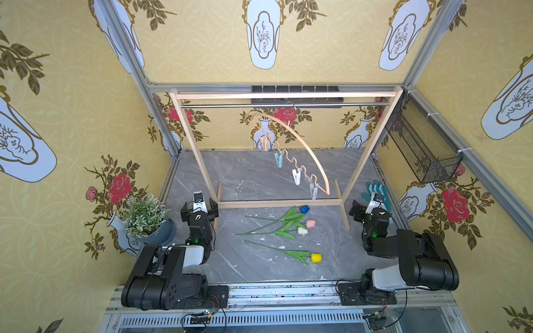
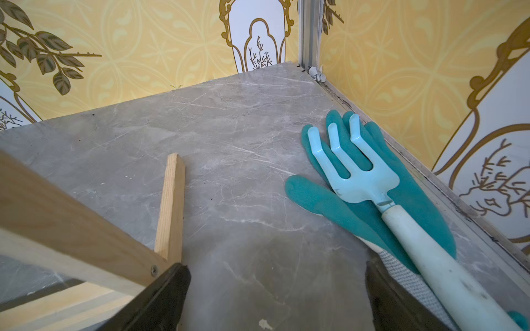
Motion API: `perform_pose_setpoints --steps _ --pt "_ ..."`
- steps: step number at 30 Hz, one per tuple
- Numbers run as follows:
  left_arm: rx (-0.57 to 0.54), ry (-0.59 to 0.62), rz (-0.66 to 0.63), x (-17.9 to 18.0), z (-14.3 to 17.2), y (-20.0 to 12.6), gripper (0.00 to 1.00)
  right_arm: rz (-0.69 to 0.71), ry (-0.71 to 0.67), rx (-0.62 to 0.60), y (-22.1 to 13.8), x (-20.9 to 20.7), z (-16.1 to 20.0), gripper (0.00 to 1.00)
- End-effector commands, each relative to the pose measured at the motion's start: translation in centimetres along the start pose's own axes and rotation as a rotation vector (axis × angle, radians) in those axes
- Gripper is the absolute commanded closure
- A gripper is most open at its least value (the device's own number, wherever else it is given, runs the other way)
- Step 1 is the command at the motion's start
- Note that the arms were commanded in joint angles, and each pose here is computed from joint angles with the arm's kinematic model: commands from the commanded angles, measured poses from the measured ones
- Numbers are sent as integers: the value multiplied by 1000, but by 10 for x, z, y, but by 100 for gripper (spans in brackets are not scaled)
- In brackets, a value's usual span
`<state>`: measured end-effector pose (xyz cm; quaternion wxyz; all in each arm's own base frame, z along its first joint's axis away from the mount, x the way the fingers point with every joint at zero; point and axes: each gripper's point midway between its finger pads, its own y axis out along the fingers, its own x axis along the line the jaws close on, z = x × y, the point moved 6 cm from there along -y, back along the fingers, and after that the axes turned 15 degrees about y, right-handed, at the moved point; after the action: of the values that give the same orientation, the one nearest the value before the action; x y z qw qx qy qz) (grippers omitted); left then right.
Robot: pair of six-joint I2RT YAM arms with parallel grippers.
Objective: Dry the flowers on a clothes hanger
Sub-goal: Pick up the flower at the center of the board.
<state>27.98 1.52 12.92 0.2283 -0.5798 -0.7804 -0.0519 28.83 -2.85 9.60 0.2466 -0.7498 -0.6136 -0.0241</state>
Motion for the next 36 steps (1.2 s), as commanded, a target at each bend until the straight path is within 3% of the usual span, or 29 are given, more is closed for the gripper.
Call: perform_pose_setpoints --steps 1,16,19,22,23,25,27,30,31,33,36 --pt "-15 -1 -6 1 -2 -1 0 -33 7 -41 -1 5 -8 3" --pt "5 -21 9 5 0 2 0 -8 16 -59 -2 3 -10 3" --pt "13 -37 -27 11 -3 0 0 66 35 -119 -13 -1 -25 2" --pt "-38 -12 -49 11 -15 -8 0 235 64 -189 -30 12 -59 2" --pt "-22 -16 -128 18 -20 -10 0 232 86 -189 -35 17 -70 2" --pt "-49 -7 -140 20 -29 -18 0 174 91 -143 -41 28 -81 2" --pt "-55 -27 -198 29 -39 -27 0 164 179 -126 -45 29 -81 2" --pt "48 -113 -283 45 -45 -43 0 443 609 -168 -62 -13 -70 2" --pt "104 -158 -256 46 -43 -50 0 451 666 -130 -64 -20 -68 3" --pt "178 -273 -227 50 -46 -64 0 315 642 -22 -59 -13 -74 2" --pt "259 -369 -231 55 -50 -91 0 386 605 180 -58 0 -73 2"
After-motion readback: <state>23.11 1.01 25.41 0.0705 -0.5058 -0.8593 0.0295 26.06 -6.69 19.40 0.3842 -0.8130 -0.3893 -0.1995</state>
